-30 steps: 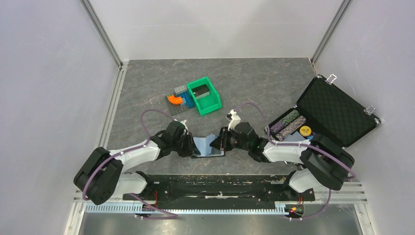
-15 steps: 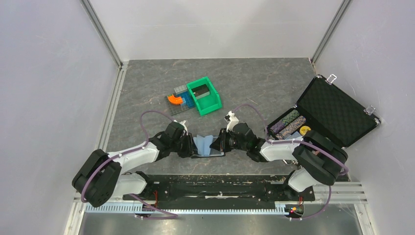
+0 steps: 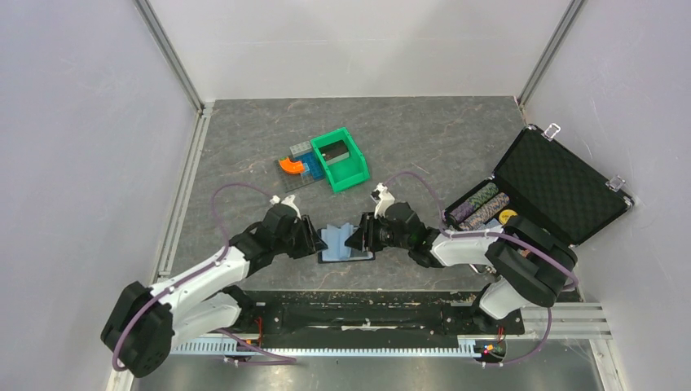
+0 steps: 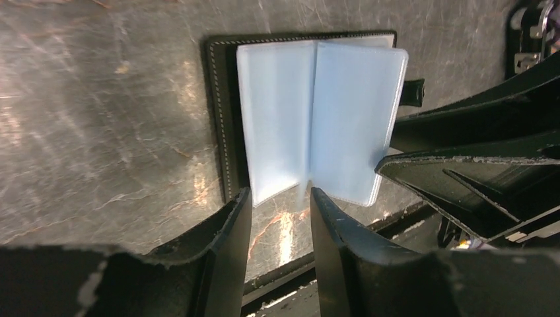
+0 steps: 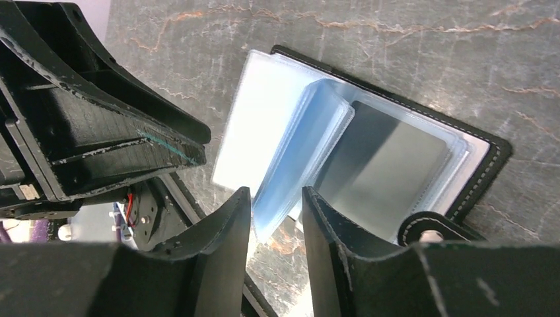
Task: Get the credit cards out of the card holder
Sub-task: Remove the credit card from the card holder.
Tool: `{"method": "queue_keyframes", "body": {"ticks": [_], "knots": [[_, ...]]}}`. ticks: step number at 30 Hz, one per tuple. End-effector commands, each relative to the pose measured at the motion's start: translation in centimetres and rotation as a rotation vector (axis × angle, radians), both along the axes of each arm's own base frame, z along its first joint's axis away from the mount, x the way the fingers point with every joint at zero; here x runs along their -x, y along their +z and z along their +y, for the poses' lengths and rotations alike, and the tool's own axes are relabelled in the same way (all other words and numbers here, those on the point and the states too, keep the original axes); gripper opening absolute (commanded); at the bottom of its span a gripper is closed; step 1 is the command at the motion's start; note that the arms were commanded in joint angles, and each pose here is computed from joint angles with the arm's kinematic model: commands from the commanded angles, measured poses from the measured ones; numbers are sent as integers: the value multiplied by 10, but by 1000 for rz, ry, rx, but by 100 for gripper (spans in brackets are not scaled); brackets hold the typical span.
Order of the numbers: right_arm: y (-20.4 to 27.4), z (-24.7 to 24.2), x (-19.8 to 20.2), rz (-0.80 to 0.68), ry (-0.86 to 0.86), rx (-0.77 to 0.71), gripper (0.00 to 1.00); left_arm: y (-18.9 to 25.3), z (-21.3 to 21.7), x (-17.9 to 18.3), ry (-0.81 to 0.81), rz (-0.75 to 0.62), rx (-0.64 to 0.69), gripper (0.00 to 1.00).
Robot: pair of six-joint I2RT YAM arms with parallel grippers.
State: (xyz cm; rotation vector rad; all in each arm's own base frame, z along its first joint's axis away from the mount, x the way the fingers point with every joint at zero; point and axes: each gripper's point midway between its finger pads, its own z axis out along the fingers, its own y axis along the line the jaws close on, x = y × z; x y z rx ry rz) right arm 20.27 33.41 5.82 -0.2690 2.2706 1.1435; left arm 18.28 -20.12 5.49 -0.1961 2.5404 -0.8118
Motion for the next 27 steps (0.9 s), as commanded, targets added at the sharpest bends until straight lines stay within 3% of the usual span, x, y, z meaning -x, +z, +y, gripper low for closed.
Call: {"method": "queue_keyframes", "body": {"ticks": [1, 9, 14, 20, 27], "knots": [[27, 22, -6, -56, 42, -79, 39, 22, 16, -15, 115, -72, -36, 45], [36, 39, 3, -41, 99, -122, 52, 47, 34, -22, 189, -173, -55, 46], [28, 21, -6, -84, 55, -3, 62, 52, 20, -21, 126, -180, -3, 46], [8, -10, -20, -101, -28, 143, 61, 43, -10, -18, -6, -121, 53, 42], [-3, -28, -27, -85, -77, 185, 58, 15, -27, -19, -75, -41, 57, 37]]}}
